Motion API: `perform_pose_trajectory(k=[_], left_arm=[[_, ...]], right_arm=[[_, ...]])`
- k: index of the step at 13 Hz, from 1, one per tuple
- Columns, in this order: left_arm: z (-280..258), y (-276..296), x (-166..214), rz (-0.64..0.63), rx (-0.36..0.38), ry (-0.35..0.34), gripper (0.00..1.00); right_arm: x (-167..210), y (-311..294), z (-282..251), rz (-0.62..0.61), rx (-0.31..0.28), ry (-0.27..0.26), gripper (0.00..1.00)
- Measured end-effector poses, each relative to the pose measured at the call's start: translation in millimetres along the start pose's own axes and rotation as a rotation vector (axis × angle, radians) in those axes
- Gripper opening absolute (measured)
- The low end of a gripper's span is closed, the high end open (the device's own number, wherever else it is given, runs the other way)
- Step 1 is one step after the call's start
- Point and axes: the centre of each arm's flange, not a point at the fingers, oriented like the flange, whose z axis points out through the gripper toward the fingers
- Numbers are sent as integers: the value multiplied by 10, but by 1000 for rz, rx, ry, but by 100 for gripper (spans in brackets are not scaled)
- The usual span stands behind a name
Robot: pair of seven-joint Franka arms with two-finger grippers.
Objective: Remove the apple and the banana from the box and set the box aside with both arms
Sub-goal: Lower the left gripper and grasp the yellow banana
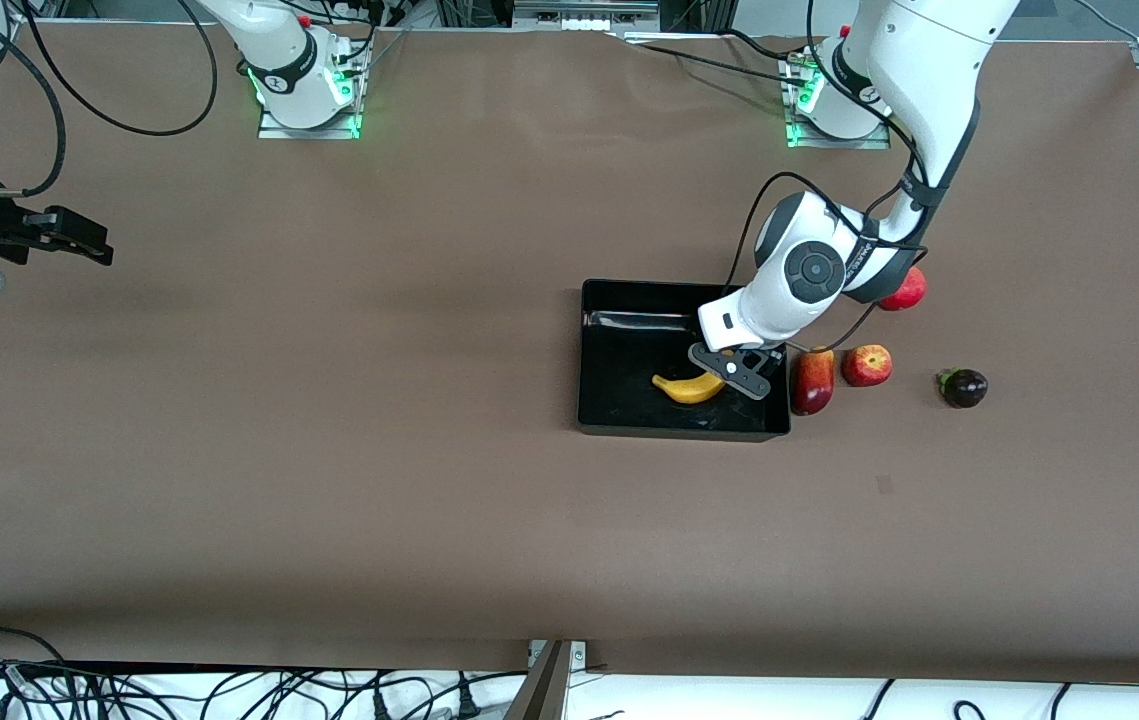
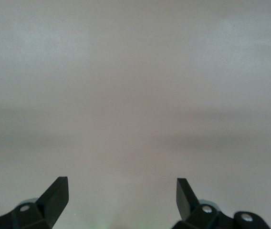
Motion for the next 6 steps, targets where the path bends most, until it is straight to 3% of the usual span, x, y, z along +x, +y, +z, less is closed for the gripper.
perform_pose_trajectory(k=[5,6], left_arm=[[178,40,-29,3,-5,-24,96],[207,35,-34,2,-6,-26,89]], right_arm=[[0,0,0,0,0,0,100],[0,0,0,0,0,0,100]])
